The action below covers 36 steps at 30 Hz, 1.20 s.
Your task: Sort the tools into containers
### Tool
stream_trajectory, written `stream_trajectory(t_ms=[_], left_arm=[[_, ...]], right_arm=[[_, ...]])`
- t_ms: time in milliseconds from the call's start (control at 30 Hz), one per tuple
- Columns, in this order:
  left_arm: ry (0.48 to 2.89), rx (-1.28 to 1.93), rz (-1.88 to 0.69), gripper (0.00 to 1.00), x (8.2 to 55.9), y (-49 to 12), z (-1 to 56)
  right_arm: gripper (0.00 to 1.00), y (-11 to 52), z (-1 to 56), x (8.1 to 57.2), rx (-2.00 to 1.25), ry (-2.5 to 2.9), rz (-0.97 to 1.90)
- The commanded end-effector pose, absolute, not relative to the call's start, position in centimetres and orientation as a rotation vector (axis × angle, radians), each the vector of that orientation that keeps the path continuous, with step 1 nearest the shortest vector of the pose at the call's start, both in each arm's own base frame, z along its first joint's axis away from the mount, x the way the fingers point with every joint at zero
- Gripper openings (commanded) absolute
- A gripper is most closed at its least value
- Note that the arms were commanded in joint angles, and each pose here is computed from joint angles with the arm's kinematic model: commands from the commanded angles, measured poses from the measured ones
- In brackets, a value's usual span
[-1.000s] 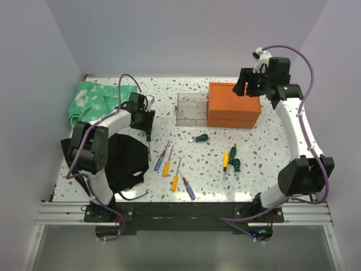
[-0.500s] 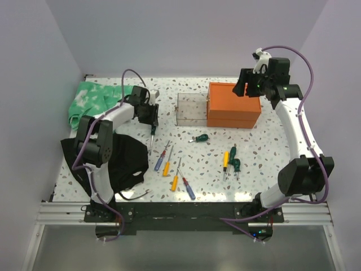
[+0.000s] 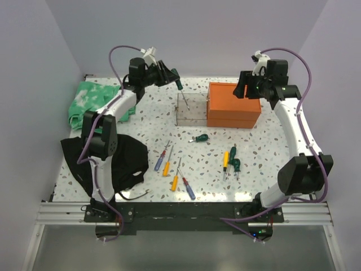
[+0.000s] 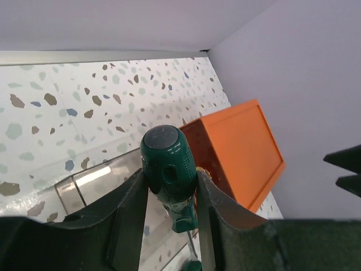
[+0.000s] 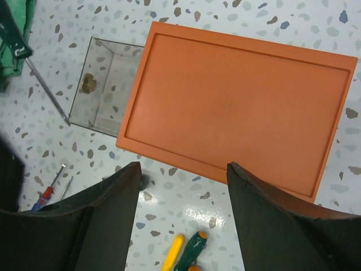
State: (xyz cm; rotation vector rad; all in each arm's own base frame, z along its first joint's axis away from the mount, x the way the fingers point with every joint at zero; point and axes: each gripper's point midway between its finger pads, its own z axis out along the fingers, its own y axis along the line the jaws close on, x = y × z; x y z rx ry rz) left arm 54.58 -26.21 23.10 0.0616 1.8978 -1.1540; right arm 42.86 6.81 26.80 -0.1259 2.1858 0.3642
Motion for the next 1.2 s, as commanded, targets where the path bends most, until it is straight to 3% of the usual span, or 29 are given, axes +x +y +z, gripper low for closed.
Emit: stream_trajectory(t_ms=[0,233,433,467,667,833,967,1167], left_arm=[[1.819,-0.021,-1.168,0.0,56.8,-29.9,24.5],[1.885,-0.111,-1.047,0.0,58.5,-32.5,20.3],[1.942,-0.175,-1.026,0.29,57.8,-32.9,18.5],[1.951,-0.173,-1.032,0.4,57.6,-32.9,18.6],[1.972,-0.109,-1.094,0.63,55.4,-31.7,20.9],[1.983,-0.021,-1.131,0.66,52.3,-30.0,22.3],[1.96,0.15,-1.006,0.66,50.5,-26.3,24.1],[2.097,0.626,-0.773,0.64,43.5,-23.1,19.6]], right_arm=[[0.66,6.3,28.3,43.6,-0.133,2.147,0.324],[0.66,6.2,28.2,43.4,-0.126,2.153,0.32],[0.66,6.2,27.9,43.0,-0.126,2.158,0.32],[0.66,6.3,27.9,43.0,-0.128,2.158,0.327],[0.66,6.3,28.0,43.2,-0.13,2.15,0.33],[0.66,6.4,27.8,43.4,-0.134,2.155,0.337],[0.66,6.5,27.7,43.3,-0.145,2.149,0.333],[0.66,6.4,26.8,42.6,-0.164,2.169,0.328]])
